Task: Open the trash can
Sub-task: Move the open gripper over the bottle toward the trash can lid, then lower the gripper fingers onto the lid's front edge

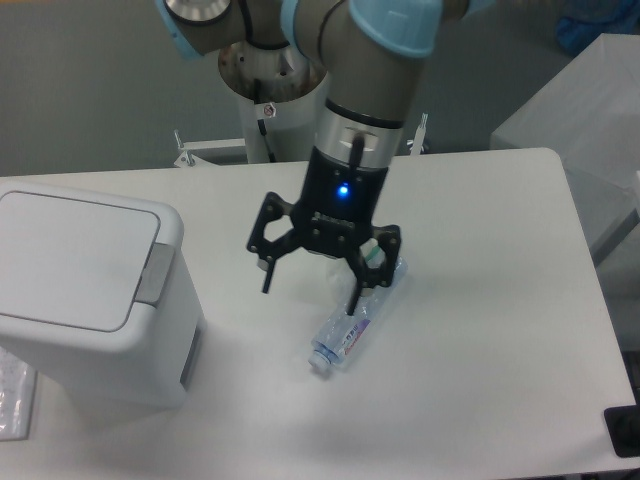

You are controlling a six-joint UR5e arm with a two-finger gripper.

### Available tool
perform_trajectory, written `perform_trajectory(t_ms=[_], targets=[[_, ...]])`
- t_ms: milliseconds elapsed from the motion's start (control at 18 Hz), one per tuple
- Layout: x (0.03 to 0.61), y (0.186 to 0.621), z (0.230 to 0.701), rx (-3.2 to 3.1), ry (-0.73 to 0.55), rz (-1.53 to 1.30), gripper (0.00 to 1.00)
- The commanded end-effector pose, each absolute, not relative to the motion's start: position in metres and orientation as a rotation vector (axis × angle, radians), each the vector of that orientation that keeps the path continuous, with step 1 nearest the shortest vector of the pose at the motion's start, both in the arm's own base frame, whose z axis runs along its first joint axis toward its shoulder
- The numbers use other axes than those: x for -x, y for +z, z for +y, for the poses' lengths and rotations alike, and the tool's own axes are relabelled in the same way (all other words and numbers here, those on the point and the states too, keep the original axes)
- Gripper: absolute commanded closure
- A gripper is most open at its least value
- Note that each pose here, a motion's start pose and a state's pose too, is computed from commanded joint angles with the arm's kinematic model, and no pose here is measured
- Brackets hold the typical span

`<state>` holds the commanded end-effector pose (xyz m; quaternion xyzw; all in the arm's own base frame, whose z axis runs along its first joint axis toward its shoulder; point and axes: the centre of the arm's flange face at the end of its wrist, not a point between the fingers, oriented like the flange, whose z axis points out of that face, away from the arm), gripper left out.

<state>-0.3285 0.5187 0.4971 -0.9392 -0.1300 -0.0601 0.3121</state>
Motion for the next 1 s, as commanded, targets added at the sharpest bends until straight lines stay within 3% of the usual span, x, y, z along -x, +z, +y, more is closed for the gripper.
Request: perform_trajectory(t_ms=[611, 1000], targets=[[0.303, 0.51, 0.525, 2.456, -0.194, -0.403, 0.0], [0.287, 0.495, 0.526, 2.479, -0.238, -0.448, 0.0]])
